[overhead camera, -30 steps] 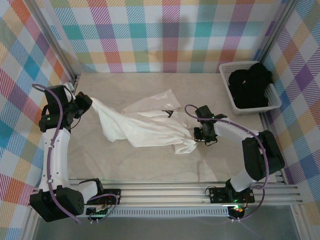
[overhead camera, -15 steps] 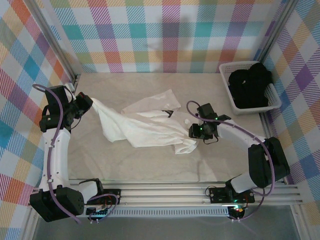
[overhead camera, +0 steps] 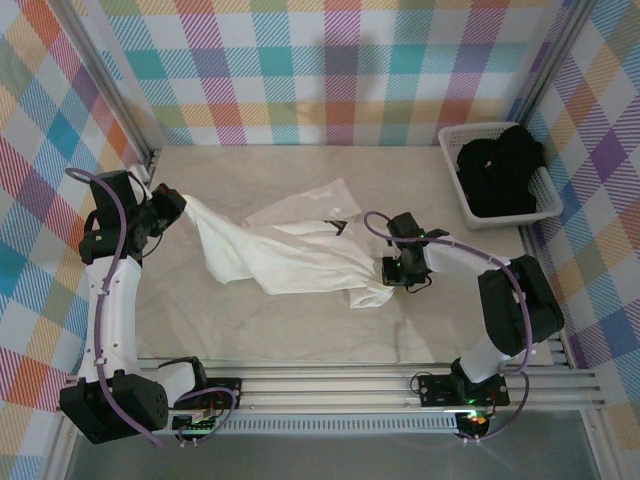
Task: Fold the inside-out t-shirt
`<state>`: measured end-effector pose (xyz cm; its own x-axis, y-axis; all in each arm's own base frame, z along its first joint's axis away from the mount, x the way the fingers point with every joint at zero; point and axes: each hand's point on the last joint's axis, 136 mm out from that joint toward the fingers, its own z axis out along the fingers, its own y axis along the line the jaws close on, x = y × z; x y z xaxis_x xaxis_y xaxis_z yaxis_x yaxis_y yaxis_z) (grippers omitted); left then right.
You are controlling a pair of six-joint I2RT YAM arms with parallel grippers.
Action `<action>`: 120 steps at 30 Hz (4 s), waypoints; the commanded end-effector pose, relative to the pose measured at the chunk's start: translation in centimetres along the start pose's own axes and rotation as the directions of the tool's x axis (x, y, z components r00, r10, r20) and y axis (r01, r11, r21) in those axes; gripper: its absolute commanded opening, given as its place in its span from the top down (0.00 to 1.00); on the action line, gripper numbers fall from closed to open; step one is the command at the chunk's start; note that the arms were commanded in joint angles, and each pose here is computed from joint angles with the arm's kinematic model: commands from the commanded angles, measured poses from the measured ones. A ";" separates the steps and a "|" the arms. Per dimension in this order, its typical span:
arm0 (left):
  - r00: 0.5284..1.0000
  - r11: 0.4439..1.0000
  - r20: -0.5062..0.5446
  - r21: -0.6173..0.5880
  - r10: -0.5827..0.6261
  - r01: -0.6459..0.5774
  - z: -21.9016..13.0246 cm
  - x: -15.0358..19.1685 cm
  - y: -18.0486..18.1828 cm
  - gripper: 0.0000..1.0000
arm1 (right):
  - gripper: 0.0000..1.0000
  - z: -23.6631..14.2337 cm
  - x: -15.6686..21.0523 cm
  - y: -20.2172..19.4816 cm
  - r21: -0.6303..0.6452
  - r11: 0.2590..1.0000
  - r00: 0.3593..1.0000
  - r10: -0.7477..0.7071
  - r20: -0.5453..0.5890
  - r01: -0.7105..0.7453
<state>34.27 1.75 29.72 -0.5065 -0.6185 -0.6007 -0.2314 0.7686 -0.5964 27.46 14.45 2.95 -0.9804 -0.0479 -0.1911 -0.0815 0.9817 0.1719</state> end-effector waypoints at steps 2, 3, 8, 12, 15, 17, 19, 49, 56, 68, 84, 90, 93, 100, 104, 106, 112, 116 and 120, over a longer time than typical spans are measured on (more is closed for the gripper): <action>1.000 1.000 0.007 0.019 0.021 -0.021 -0.1 -0.1 -0.4 1.00 | 0.91 -2.5 -1.6 0.3 0.005 1.000 0.996 -0.031 0.081 0.031; 1.000 1.000 0.006 0.018 0.020 -0.020 -0.1 -0.1 -0.4 1.00 | 0.94 -3.0 -1.9 0.4 -0.008 1.000 0.995 -0.029 0.097 0.030; 1.000 1.000 0.007 0.017 0.019 -0.019 -0.1 -0.1 -0.4 1.00 | 1.00 -6.3 -3.8 2.4 -0.190 0.978 0.970 -0.033 0.239 0.080; 1.000 1.000 0.006 0.026 0.012 -0.012 -0.1 -0.1 -0.6 1.00 | 1.00 -11.9 -6.3 5.3 -0.400 0.892 0.904 -0.022 0.427 0.210; 1.000 0.999 0.009 0.051 -0.003 0.002 -0.3 -0.2 -1.1 1.00 | 1.00 -17.4 -7.9 7.8 -0.513 0.774 0.825 -0.020 0.564 0.370; 1.000 0.997 0.014 0.073 -0.013 0.012 -0.6 -0.3 -1.6 1.00 | 1.00 -21.3 -8.7 9.1 -0.558 0.687 0.776 -0.012 0.630 0.464; 1.000 0.996 0.023 0.091 -0.022 0.020 -1.1 -0.6 -2.2 1.00 | 1.00 -24.7 -9.6 9.2 -0.580 0.628 0.738 0.015 0.675 0.518; 0.979 0.994 0.195 0.106 -0.061 0.041 -8.1 -4.8 -3.8 1.00 | 1.00 -30.5 -5.7 5.0 -0.485 0.655 0.609 0.047 0.791 0.580; 0.988 0.987 0.148 0.163 -0.034 0.009 -7.0 -3.6 -5.6 1.00 | 1.00 -29.7 -6.7 4.6 -0.488 0.693 0.621 0.073 0.780 0.530; 0.766 0.955 0.627 0.119 0.140 -0.272 -27.9 -9.3 -14.3 1.00 | 1.00 -48.4 -3.7 3.6 -0.129 0.883 0.240 0.019 0.971 0.451; 0.708 0.962 0.679 0.013 0.192 -0.273 -26.4 -17.4 -16.6 1.00 | 1.00 -56.6 -3.3 4.1 0.008 0.901 0.063 -0.039 0.997 0.433; 0.801 0.969 0.559 -0.012 0.212 -0.248 -14.5 -20.8 -15.6 1.00 | 1.00 -50.5 -12.2 2.6 -0.051 0.911 0.218 -0.044 0.975 0.409; 0.829 0.967 0.511 -0.017 0.227 -0.255 -10.2 -21.3 -15.8 1.00 | 1.00 -47.8 -15.8 1.7 -0.063 0.921 0.279 -0.051 0.959 0.385; 0.831 0.966 0.516 0.025 0.208 -0.258 -10.3 -21.5 -16.9 1.00 | 1.00 -48.1 -17.0 1.9 -0.067 0.918 0.274 -0.047 0.961 0.392; 0.808 0.962 0.554 0.044 0.201 -0.270 -13.8 -20.7 -17.5 1.00 | 1.00 -49.3 -14.5 2.3 -0.056 0.912 0.247 -0.051 0.968 0.406; 0.787 0.960 0.584 0.048 0.198 -0.277 -16.2 -20.2 -17.8 1.00 | 1.00 -49.9 -13.0 2.5 -0.045 0.912 0.233 -0.056 0.971 0.407; 0.691 0.948 0.697 0.048 0.193 -0.314 -25.5 -18.1 -18.6 1.00 | 1.00 -53.2 -7.1 2.8 0.016 0.920 0.138 -0.076 0.988 0.391; 0.584 0.935 0.790 0.041 0.185 -0.352 -32.5 -16.4 -19.1 1.00 | 1.00 -56.1 -3.2 3.3 0.051 0.919 0.059 -0.080 0.995 0.390; 0.504 0.925 0.846 0.036 0.173 -0.379 -37.2 -15.4 -19.6 1.00 | 1.00 -58.3 -0.6 4.1 0.068 0.910 0.003 -0.076 0.997 0.410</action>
<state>17.60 1.89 68.29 0.3146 -0.3647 -0.8764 0.0209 0.9257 -0.3777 18.42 7.86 59.25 0.1571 0.1131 -0.9811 -0.4704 0.8821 0.0264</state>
